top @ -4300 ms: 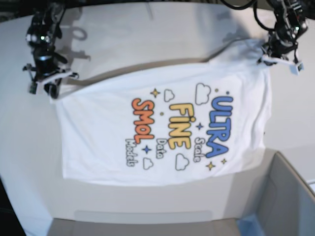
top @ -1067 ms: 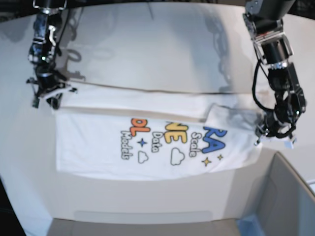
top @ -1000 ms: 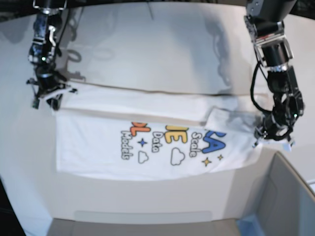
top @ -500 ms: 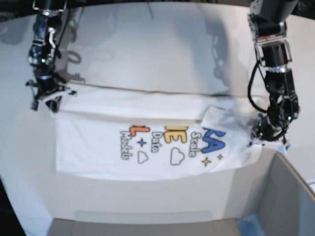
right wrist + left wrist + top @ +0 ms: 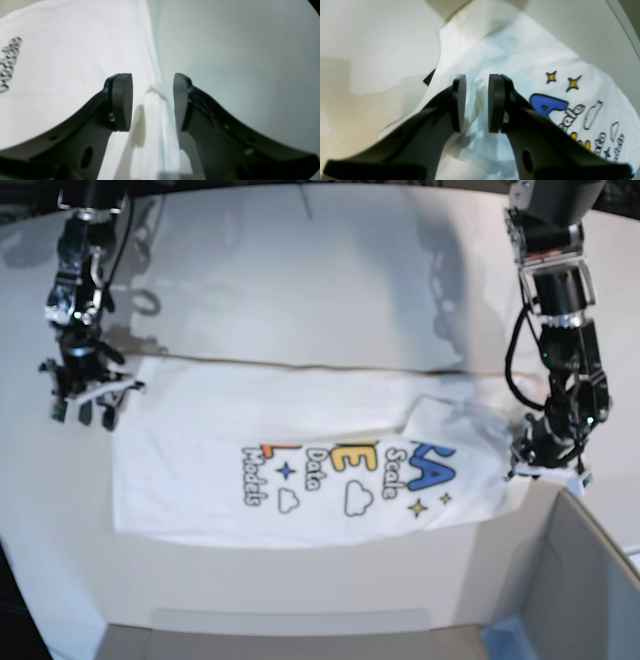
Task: Layout the t-shirt on the table in an organized manner, then fold the t-shirt properly
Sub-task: 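Fold the shirt edge held by the left gripper over toward the print, then release the shirt with the left gripper and regrasp its edge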
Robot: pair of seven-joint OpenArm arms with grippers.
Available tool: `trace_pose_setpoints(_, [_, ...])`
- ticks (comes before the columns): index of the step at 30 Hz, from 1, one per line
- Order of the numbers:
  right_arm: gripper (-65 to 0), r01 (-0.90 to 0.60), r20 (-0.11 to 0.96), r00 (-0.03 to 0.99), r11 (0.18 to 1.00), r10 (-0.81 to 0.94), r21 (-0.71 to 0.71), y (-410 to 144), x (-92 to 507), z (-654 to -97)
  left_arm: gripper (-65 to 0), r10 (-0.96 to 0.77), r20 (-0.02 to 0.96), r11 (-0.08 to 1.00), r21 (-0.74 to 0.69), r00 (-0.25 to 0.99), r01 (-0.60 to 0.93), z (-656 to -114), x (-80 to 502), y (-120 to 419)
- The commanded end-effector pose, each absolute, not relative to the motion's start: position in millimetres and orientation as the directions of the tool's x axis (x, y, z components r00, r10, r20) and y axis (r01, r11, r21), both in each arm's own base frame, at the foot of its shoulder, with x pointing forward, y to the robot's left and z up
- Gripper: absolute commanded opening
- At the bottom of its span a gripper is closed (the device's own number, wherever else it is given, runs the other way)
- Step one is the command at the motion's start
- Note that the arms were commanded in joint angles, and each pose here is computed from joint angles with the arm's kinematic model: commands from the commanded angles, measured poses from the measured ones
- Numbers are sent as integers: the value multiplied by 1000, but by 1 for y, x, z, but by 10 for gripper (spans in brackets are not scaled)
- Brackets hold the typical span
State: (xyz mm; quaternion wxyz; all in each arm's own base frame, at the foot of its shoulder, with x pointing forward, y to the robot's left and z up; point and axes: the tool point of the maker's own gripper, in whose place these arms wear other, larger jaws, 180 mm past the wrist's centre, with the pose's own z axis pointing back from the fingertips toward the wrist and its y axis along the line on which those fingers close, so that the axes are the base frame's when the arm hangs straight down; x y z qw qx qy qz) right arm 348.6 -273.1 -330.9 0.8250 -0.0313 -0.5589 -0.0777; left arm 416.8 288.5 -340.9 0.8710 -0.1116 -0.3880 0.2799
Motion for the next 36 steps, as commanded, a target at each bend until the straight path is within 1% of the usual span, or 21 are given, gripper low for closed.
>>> trace_pose_setpoints(1, [-381, 156, 956, 286, 988, -68, 24, -277, 357, -304, -484, 551, 682, 833, -416, 480, -365, -308, 432, 297])
trace_pose_setpoints(4, [-381, 147, 963, 262, 989, -61, 22, -274, 358, -294, -484, 533, 699, 845, -413, 477, -340, -298, 430, 292])
trace_pose_setpoints(6, [-381, 149, 963, 265, 989, -59, 19, -274, 351, -293, -484, 518, 704, 855, -412, 485, -315, -290, 424, 285])
trace_pose_setpoints(9, [-381, 188, 965, 249, 982, -80, 33, -282, 334, -288, -484, 529, 705, 848, -425, 472, -316, -273, 403, 292])
trace_pose_setpoints(13, [-381, 250, 949, 225, 954, -221, 163, -292, 309, -294, -483, 516, 716, 856, -406, 470, -321, -261, 372, 298])
trace_pose_setpoints(17, [-381, 269, 882, 248, 903, -401, 335, -287, 281, -317, -483, 494, 713, 868, -373, 498, -328, -270, 347, 296])
trace_pose_setpoints(22, [-381, 276, 785, 307, 840, -538, 468, -271, 264, -335, -483, 492, 694, 869, -358, 525, -341, -284, 335, 296])
trace_pose_setpoints(25, [-381, 297, 759, 330, 825, -561, 481, -272, 261, -347, -483, 492, 689, 869, -357, 532, -343, -287, 333, 295])
trace_pose_setpoints(34, [-381, 322, 739, 311, 798, -598, 510, -284, 292, -359, -482, 498, 684, 865, -356, 532, -353, -290, 330, 298])
trace_pose_setpoints(36, [-382, 330, 734, 316, 795, -601, 509, -287, 293, -363, -469, 510, 673, 859, -369, 536, -354, -293, 330, 293])
